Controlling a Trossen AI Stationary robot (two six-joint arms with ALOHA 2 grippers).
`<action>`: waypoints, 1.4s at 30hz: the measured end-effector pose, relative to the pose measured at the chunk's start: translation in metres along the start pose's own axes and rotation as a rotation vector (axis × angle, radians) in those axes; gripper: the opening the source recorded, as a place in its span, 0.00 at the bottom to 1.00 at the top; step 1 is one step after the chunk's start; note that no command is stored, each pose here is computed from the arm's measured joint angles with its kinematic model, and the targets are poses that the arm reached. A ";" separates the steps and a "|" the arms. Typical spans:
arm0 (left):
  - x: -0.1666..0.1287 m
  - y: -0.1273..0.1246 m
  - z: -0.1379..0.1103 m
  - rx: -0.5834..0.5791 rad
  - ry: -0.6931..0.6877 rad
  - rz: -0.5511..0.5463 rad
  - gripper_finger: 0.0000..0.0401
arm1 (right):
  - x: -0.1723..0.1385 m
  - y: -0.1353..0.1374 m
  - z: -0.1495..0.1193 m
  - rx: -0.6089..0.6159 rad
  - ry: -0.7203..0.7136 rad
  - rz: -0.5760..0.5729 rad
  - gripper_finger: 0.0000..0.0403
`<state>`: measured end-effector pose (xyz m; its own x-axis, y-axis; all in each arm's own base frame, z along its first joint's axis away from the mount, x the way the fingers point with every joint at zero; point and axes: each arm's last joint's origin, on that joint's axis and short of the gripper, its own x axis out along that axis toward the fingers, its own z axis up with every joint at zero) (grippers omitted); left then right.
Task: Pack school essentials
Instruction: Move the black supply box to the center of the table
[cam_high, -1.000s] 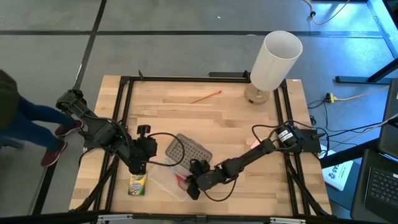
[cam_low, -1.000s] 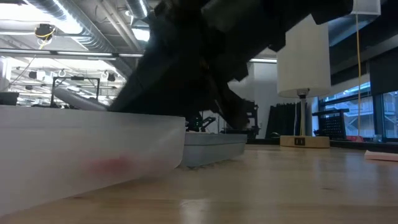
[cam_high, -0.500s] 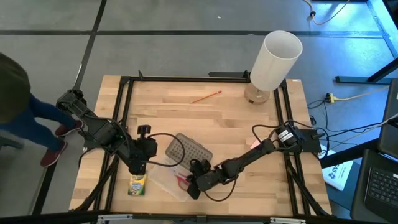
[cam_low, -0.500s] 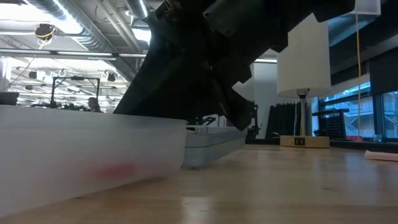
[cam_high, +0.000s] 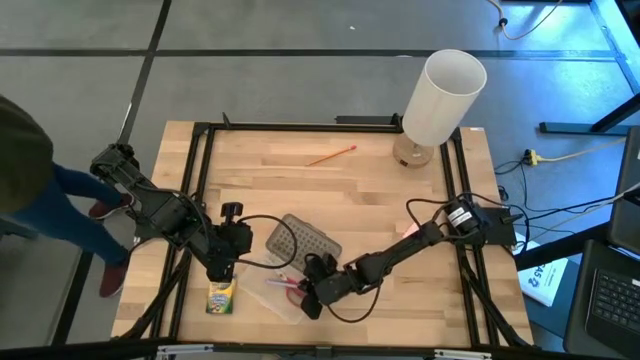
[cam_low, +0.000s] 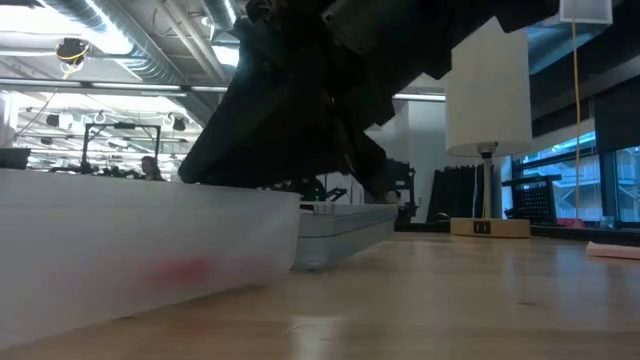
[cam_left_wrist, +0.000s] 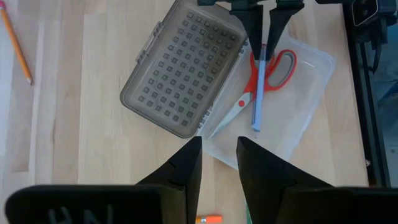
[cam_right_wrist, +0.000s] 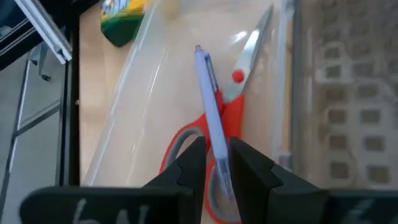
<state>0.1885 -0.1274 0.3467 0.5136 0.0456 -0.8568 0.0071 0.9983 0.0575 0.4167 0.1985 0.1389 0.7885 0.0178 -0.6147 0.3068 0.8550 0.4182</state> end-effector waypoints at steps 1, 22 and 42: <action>0.000 0.000 0.000 0.000 0.000 0.000 0.23 | -0.001 0.000 0.003 -0.012 -0.007 0.001 0.17; 0.000 0.000 0.000 0.001 -0.002 0.000 0.23 | 0.003 -0.067 0.048 -0.199 0.125 -0.261 0.17; 0.000 0.000 0.000 0.001 -0.008 0.006 0.23 | 0.006 -0.115 0.070 -0.311 0.223 -0.432 0.15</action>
<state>0.1888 -0.1274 0.3469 0.5201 0.0513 -0.8526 0.0046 0.9980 0.0629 0.4235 0.0636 0.1339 0.4847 -0.2863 -0.8265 0.3779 0.9207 -0.0974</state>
